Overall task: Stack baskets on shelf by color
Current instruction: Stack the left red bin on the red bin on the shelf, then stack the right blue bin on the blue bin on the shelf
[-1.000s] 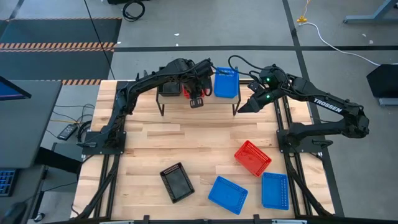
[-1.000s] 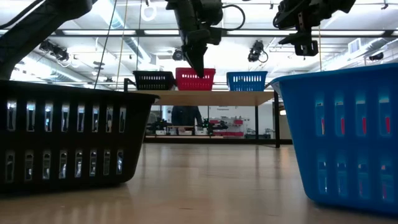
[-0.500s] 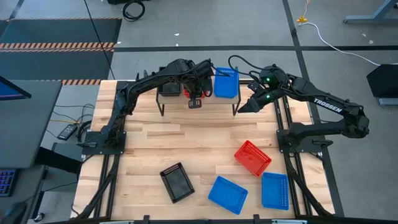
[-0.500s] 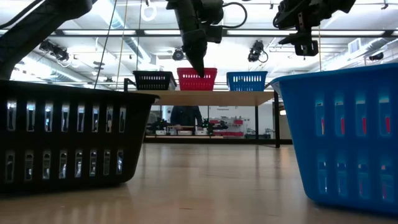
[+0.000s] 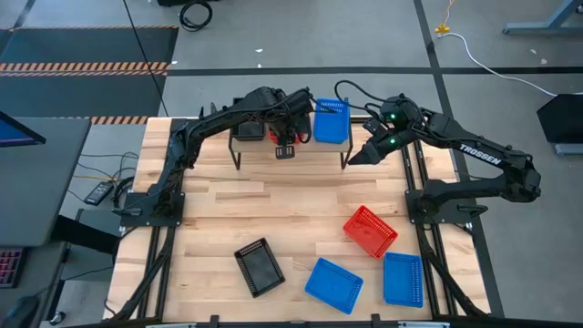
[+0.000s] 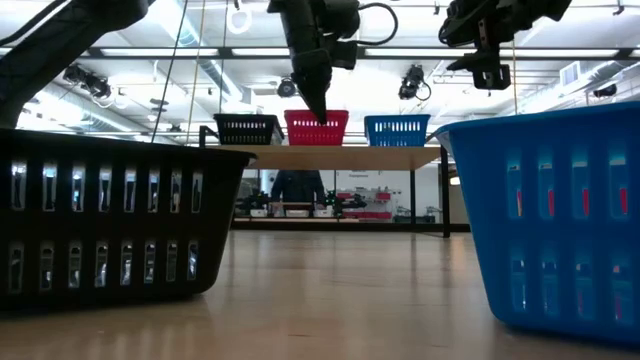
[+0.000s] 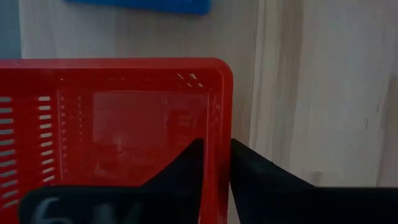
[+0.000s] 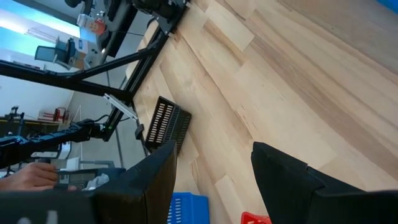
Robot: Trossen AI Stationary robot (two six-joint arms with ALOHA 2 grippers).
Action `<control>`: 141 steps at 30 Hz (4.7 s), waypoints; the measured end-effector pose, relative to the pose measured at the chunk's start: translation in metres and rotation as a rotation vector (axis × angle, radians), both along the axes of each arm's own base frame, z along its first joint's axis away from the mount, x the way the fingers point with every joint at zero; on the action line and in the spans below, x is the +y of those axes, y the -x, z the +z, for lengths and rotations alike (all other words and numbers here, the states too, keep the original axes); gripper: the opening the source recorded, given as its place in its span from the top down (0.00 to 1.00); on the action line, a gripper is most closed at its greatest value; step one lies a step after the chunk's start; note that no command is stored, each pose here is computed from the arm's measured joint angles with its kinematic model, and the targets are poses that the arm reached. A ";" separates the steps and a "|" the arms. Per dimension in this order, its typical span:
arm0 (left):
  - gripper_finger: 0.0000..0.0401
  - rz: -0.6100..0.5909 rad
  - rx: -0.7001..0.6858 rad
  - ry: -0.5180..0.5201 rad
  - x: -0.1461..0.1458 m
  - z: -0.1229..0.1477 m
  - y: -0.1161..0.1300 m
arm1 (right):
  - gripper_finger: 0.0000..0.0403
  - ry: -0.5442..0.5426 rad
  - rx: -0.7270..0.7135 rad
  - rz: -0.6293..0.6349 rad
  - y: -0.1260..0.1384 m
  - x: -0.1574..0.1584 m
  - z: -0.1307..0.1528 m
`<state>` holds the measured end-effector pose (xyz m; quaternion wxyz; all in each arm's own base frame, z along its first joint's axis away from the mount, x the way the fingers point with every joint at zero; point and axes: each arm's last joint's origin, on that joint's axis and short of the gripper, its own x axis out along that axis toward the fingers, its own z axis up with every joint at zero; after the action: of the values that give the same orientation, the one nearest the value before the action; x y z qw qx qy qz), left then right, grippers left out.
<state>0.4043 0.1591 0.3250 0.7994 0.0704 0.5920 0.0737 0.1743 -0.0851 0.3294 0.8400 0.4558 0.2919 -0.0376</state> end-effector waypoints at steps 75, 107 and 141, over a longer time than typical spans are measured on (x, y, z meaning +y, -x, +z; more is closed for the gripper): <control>0.65 0.290 -1.110 0.376 -0.319 0.142 0.015 | 0.47 0.168 0.772 0.640 0.037 0.232 -0.123; 0.69 0.372 -1.149 0.389 -0.295 0.151 0.015 | 0.51 0.441 0.898 0.564 0.078 0.196 -0.119; 0.69 0.400 -1.137 0.401 -0.292 0.149 0.014 | 0.53 0.187 0.733 0.641 0.082 0.198 -0.179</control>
<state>0.3900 -0.1328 0.4739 0.9574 -0.2428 0.0789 0.1354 0.0924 0.1130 0.1501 0.6889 0.2226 0.6888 0.0389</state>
